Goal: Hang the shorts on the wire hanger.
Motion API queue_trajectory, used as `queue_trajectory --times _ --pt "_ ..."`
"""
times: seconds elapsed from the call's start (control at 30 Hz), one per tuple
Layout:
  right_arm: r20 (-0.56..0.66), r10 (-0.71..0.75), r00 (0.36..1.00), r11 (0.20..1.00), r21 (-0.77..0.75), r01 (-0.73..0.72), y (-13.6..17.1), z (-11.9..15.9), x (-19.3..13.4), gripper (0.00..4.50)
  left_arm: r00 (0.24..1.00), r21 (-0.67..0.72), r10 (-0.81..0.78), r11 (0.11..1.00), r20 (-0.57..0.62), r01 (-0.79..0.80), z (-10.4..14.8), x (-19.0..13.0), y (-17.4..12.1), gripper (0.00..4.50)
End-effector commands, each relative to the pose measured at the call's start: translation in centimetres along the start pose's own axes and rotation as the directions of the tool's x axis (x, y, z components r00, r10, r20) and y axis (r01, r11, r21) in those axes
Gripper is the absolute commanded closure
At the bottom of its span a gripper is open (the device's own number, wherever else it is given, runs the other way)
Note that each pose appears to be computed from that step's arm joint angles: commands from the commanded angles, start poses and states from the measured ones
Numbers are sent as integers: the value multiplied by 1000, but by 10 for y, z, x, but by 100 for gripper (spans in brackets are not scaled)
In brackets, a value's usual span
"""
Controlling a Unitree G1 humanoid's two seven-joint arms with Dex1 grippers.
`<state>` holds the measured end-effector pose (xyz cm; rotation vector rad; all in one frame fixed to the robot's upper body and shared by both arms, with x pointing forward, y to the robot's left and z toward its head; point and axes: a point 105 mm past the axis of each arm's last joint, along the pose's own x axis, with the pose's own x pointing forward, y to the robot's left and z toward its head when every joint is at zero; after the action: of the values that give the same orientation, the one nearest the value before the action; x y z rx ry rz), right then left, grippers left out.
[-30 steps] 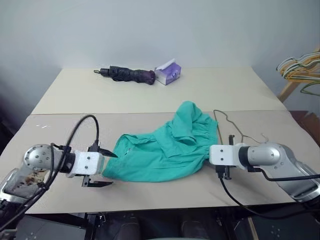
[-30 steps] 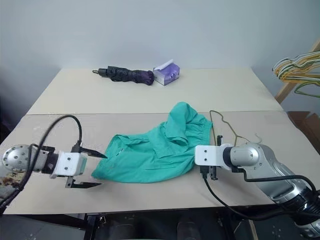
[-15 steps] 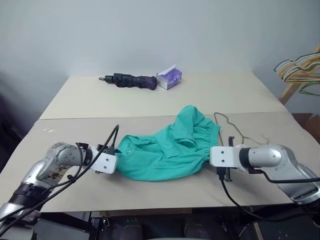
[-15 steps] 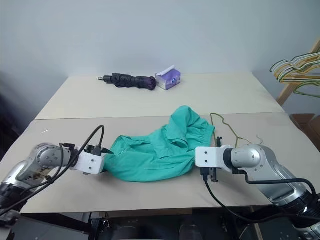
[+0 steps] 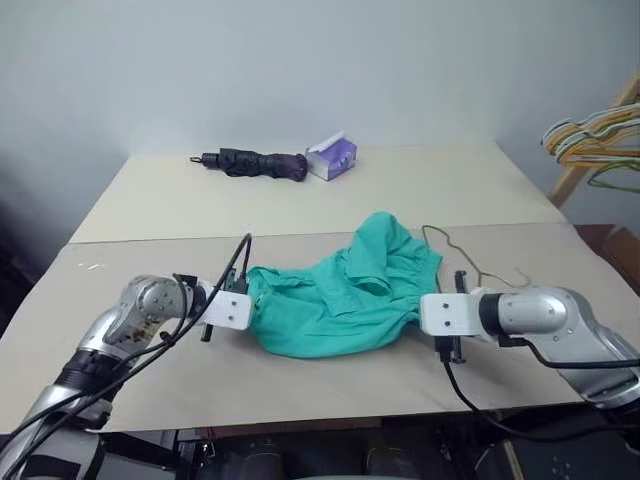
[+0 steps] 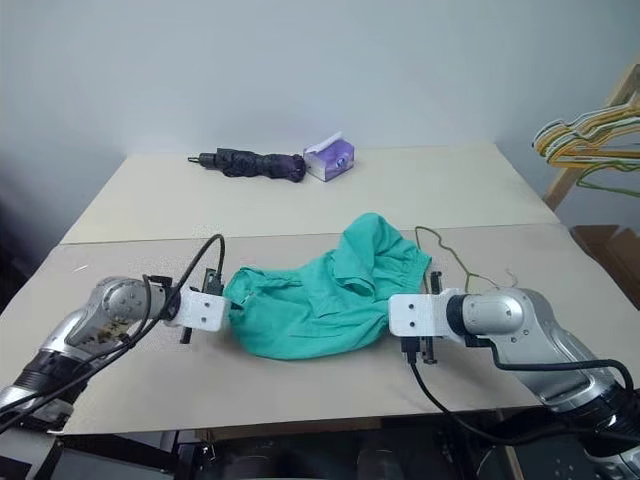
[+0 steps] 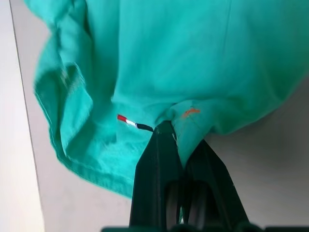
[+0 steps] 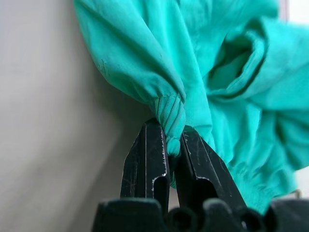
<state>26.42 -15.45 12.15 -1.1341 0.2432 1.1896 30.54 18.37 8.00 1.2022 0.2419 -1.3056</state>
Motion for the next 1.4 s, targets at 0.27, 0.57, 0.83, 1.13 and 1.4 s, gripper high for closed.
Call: queue_trajectory --times 0.27,0.57,0.83,1.13,1.4 --pt "165 208 964 977 -92 -195 1 24 -42 447 981 -16 89 996 171 -88 34 -45 46 448" --pt "121 -424 897 897 -76 434 -178 12 -58 447 677 -188 730 680 93 -709 34 -76 188 448" --pt "120 -979 166 144 -173 974 -311 51 -131 447 -116 15 993 -116 1 -993 68 -206 288 448" --pt "304 -915 266 199 -232 952 -269 28 -98 447 90 47 948 79 304 -996 95 -185 262 448" --pt "311 -614 726 667 -288 687 -162 -24 -13 447 710 19 619 749 335 -662 62 -95 120 448"
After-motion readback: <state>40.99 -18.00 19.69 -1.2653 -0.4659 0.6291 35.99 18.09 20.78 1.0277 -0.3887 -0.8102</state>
